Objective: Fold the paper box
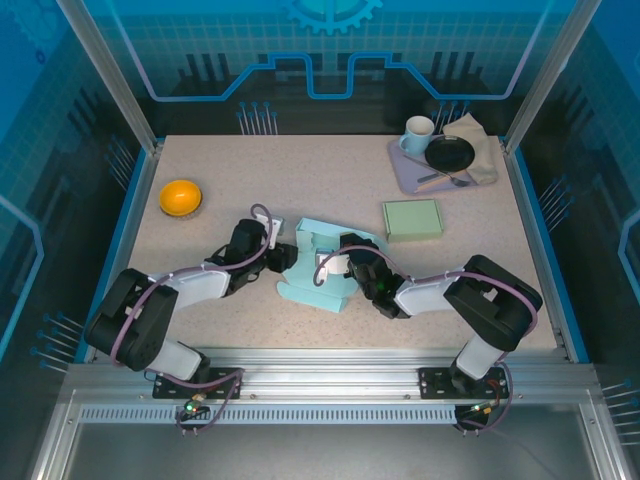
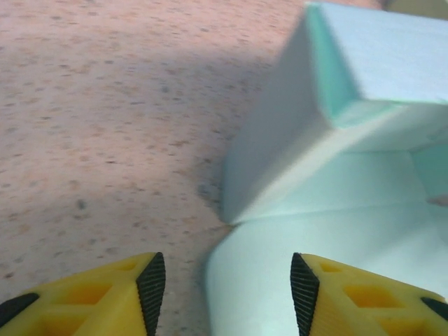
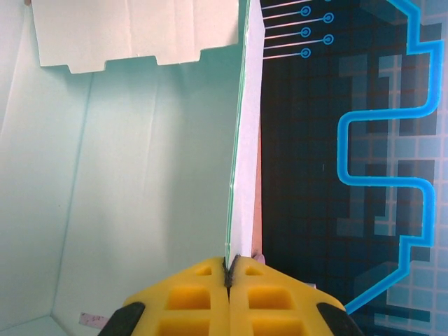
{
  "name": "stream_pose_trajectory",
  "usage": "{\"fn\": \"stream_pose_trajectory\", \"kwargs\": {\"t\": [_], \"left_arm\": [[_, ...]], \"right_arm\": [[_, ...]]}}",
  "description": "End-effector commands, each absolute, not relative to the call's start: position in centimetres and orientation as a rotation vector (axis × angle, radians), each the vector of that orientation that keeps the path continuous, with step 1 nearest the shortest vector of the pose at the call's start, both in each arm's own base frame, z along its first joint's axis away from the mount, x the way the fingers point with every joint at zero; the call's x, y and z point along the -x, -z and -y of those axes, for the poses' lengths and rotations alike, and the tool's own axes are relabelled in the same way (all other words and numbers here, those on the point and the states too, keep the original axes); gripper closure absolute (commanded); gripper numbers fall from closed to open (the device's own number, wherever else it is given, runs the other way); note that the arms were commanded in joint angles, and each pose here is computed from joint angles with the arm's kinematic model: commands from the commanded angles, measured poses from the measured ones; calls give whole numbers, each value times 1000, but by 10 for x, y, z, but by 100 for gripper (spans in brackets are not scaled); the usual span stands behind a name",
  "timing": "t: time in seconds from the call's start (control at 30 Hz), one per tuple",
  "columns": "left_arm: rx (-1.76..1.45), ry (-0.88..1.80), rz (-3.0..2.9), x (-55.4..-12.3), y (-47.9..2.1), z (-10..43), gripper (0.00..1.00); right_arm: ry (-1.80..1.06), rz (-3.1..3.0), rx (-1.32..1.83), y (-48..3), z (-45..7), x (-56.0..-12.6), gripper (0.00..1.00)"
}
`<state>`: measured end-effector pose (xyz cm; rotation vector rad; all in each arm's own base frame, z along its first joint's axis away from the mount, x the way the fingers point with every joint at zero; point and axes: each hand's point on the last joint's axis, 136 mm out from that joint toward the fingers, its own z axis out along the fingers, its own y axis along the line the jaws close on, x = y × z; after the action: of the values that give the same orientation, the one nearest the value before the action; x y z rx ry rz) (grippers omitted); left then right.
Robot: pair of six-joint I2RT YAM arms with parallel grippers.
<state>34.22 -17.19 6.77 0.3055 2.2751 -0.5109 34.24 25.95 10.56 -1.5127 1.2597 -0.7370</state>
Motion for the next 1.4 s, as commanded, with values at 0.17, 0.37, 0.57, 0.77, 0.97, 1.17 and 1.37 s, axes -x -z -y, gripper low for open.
{"fn": "stream_pose_trajectory", "kwargs": {"t": [0.17,0.37,0.57,0.77,0.97,1.17,1.37], "left_arm": [[-457,613,-2185,-366,-83,188,54],[-512,621,-2163,-378,-81,196,60],[-621,665,-2112,-384,-84,210,64],[-692,695,-2093,-387,-82,219,68],[-715,697,-2085,-388,-82,221,78],[-628,634,-2097,-395,-86,216,85],[-470,463,-2130,-403,-83,213,85]], "right_arm": [[693,-1278,1883,-16,-247,-300,100],[670,-1267,1899,-13,-248,-296,100],[639,-1255,1915,-12,-251,-292,100],[621,-1255,1927,-10,-251,-290,100],[614,-1257,1928,-11,-251,-289,100],[613,-1266,1910,-15,-253,-290,100],[616,-1284,1872,-21,-259,-293,100]]}}
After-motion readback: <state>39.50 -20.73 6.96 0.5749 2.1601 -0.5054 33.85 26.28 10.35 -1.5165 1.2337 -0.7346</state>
